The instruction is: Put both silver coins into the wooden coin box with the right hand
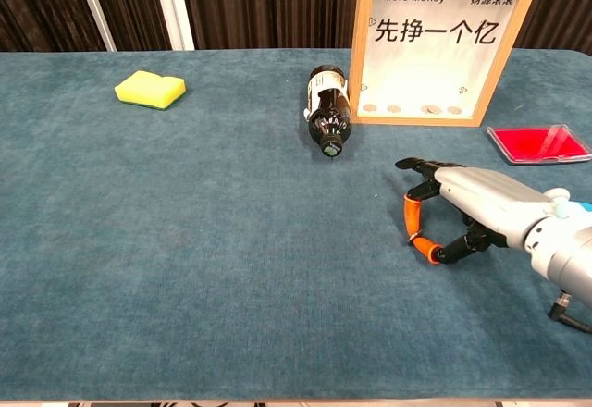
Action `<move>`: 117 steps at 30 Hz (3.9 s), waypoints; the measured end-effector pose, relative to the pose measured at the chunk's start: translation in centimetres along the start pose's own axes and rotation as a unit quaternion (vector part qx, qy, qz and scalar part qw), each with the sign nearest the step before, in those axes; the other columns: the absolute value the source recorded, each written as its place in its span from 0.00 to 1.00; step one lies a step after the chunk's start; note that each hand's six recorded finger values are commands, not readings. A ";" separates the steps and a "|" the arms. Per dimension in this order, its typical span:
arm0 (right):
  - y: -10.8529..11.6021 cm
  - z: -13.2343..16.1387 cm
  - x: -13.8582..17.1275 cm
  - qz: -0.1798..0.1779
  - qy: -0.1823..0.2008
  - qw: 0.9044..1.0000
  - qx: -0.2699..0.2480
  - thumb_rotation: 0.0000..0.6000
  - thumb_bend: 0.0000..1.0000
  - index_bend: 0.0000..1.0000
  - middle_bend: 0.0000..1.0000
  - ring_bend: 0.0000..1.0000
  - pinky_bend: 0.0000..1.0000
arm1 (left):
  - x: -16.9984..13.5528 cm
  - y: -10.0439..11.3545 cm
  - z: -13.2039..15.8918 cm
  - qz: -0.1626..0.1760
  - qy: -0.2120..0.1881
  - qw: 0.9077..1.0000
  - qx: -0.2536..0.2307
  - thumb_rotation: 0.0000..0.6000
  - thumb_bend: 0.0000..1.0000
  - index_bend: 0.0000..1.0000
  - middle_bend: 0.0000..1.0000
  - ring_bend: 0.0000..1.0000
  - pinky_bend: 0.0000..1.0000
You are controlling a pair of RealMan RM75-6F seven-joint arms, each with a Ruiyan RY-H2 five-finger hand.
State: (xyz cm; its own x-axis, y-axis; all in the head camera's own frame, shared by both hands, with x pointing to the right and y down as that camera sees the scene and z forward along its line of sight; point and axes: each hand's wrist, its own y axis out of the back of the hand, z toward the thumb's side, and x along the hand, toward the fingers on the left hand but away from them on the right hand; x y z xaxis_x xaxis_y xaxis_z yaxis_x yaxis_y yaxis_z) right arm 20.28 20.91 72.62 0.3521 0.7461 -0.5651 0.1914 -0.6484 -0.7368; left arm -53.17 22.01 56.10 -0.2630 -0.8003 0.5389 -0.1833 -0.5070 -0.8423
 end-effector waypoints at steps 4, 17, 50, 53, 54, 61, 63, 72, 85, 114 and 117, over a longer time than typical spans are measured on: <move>0.1 0.0 0.0 0.000 0.000 1.000 -0.003 1.00 0.47 0.57 0.00 0.00 0.00 | 0.0 0.0 0.0 -0.001 0.002 1.000 0.001 1.00 0.40 0.01 0.00 0.00 0.00; 0.4 0.2 0.1 0.002 0.001 1.000 -0.007 1.00 0.47 0.57 0.00 0.00 0.00 | 0.0 0.0 -0.1 -0.002 0.007 1.000 0.002 1.00 0.40 0.01 0.00 0.00 0.00; 7.0 0.3 -0.8 -0.054 0.011 0.998 -0.031 1.00 0.55 0.73 0.00 0.00 0.00 | 0.0 0.1 -0.2 -0.001 0.016 1.000 -0.003 1.00 0.40 0.01 0.00 0.00 0.00; 10.4 0.2 -1.2 -0.077 0.009 0.997 -0.022 1.00 0.55 0.73 0.00 0.00 0.00 | -0.1 0.0 -0.1 -0.001 0.014 1.000 -0.002 1.00 0.40 0.01 0.00 0.00 0.00; 12.0 0.2 -1.5 -0.087 0.007 0.996 -0.019 1.00 0.55 0.73 0.00 0.00 0.00 | -0.1 0.1 -0.1 -0.001 0.014 1.000 -0.001 1.00 0.40 0.01 0.00 0.00 0.00; 20.1 -0.3 -3.9 -0.122 -0.021 0.992 -0.017 1.00 0.55 0.73 0.00 0.00 0.00 | -0.1 0.0 -0.2 0.000 0.017 1.000 -0.001 1.00 0.40 0.01 0.00 0.00 0.00; 22.2 0.0 -4.9 -0.129 -0.025 0.991 -0.018 1.00 0.55 0.73 0.00 0.00 0.00 | -0.1 0.0 -0.2 0.000 0.017 1.000 -0.001 1.00 0.40 0.01 0.00 0.00 0.00; 27.6 -0.2 -9.7 -0.116 -0.060 0.991 -0.020 1.00 0.55 0.73 0.00 0.00 0.00 | 0.1 0.0 -0.3 0.000 0.026 1.000 -0.001 1.00 0.40 0.01 0.00 0.00 0.00; 32.0 -1.5 -14.8 -0.098 -0.110 0.989 0.014 1.00 0.55 0.73 0.00 0.00 0.00 | 0.3 -0.2 -1.1 -0.003 0.052 0.999 -0.003 1.00 0.40 0.01 0.00 0.00 0.00; 28.8 -2.7 -16.4 -0.041 -0.144 0.989 0.021 1.00 0.55 0.73 0.00 0.00 0.00 | 0.4 -0.4 -1.1 -0.016 0.065 0.998 -0.016 1.00 0.40 0.01 0.00 0.00 0.00; 29.0 -2.6 -16.4 -0.044 -0.144 0.988 0.022 1.00 0.55 0.73 0.00 0.00 0.00 | 0.4 -0.4 -1.1 -0.017 0.065 0.998 -0.016 1.00 0.40 0.01 0.00 0.00 0.00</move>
State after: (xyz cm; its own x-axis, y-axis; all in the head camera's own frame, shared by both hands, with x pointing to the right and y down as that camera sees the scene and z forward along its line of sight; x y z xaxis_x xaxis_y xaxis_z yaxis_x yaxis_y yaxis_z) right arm 22.45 -10.51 61.49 0.0592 0.8153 -0.5760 0.1682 -0.5769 -0.7993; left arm -54.24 22.25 56.69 -0.3768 -0.7332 0.5661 -0.2243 -0.5208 -0.8237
